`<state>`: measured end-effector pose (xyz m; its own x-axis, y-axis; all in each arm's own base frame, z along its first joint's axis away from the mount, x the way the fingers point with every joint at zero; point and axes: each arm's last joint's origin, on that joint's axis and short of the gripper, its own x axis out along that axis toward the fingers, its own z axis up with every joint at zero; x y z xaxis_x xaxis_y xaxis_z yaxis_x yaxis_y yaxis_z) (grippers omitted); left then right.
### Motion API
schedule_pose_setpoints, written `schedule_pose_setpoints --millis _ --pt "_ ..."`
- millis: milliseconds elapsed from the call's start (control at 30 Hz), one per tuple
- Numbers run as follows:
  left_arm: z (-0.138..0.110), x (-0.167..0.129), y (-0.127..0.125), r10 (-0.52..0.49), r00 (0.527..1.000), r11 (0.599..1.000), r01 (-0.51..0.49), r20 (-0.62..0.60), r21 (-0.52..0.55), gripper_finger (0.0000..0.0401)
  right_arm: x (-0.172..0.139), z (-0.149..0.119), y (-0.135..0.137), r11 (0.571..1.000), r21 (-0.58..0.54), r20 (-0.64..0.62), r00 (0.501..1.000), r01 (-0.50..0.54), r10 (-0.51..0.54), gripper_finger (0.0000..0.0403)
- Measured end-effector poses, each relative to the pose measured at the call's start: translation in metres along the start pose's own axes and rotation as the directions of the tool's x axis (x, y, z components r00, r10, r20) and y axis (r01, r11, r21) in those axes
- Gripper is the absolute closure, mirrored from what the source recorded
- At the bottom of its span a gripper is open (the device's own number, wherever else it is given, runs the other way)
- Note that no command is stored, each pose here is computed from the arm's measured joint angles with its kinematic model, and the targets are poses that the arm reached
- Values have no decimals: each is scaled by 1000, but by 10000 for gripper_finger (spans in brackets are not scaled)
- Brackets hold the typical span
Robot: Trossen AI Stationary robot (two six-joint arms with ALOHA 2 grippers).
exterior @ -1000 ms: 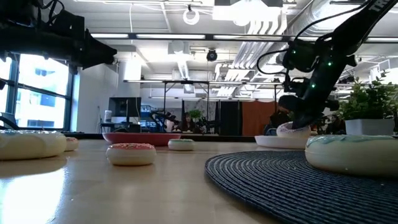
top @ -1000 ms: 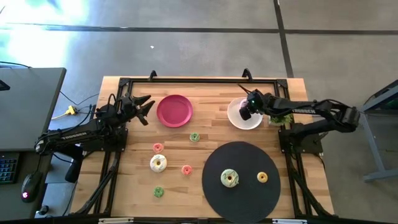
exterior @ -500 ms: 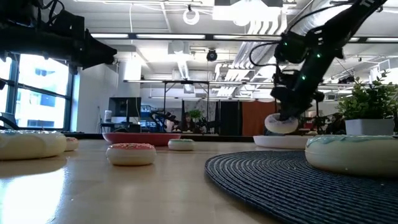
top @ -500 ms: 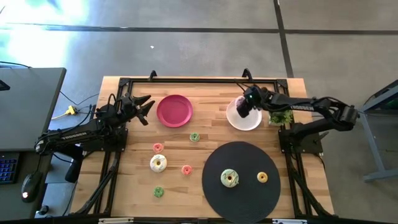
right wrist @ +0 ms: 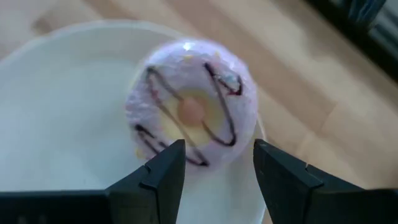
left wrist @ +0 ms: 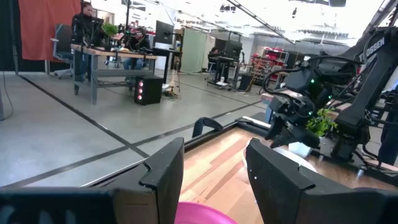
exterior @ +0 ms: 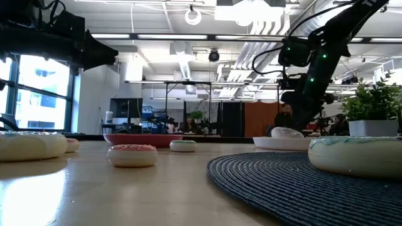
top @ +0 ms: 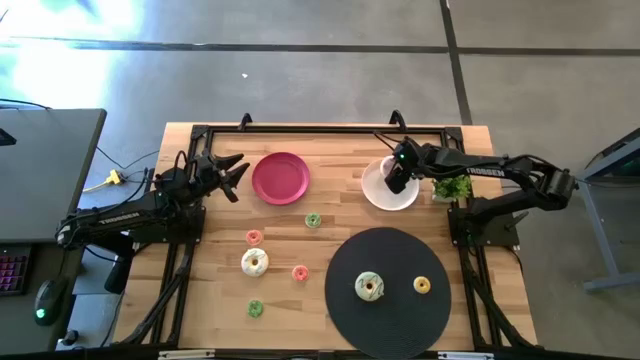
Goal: Pick & Place donuts
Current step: Put the large light blue donut on the white plate
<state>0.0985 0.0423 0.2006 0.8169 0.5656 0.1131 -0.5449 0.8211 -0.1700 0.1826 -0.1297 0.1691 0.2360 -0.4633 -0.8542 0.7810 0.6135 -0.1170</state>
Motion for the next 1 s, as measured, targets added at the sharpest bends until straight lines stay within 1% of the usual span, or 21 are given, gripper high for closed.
schedule_pose_setpoints --millis 133,200,267,300,333,367,400,467,500,567,633,700,800,833,933,1000 --pt "0 0 0 0 1000 1000 0 4 -1 233 -8 15 1 999 -34 51 999 -4 6 224" --pt "0 0 0 0 1000 1000 0 4 -1 233 -16 24 1 998 -53 49 999 -18 21 224" --pt "0 0 0 0 1000 1000 0 4 -1 233 -27 35 6 992 -70 47 993 -105 108 225" --pt "0 0 0 0 1000 1000 0 4 -1 233 -34 41 10 980 -95 53 982 -174 179 226" --pt "0 0 0 0 1000 1000 0 4 -1 233 -40 46 16 958 -138 57 963 -252 262 228" --pt "0 0 0 0 1000 1000 0 4 -1 233 -46 49 23 924 -191 54 936 -333 348 230" --pt "0 0 0 0 1000 1000 0 4 -1 233 -52 50 32 877 -246 40 900 -412 434 233" --pt "0 0 0 0 1000 1000 0 3 -1 233 -61 47 49 771 -331 -8 818 -544 575 238" --pt "0 0 0 0 1000 1000 0 3 -1 233 -66 43 59 711 -365 -43 773 -601 632 239" --pt "0 0 0 1 1000 1000 -1 3 0 233 -75 31 80 597 -419 -125 695 -684 709 241" --pt "0 0 0 1 1000 1000 -1 2 0 233 -83 13 101 514 -481 -187 656 -711 732 241" --pt "0 0 0 2 1000 1000 -2 2 0 233 -88 -5 122 454 -551 -212 644 -700 735 240" --pt "0 0 0 2 1000 1000 -2 1 -1 233 -90 -31 149 390 -624 -205 624 -677 754 241" --pt "0 0 0 2 1000 1000 -2 1 -6 233 -90 -39 157 372 -634 -201 609 -678 767 242" --pt "0 0 0 2 1000 999 -3 -3 -37 233 -88 -61 180 310 -638 -206 545 -704 813 244" --pt "0 0 0 2 1000 999 -2 -3 -47 233 -86 -72 192 284 -627 -229 520 -725 823 243"
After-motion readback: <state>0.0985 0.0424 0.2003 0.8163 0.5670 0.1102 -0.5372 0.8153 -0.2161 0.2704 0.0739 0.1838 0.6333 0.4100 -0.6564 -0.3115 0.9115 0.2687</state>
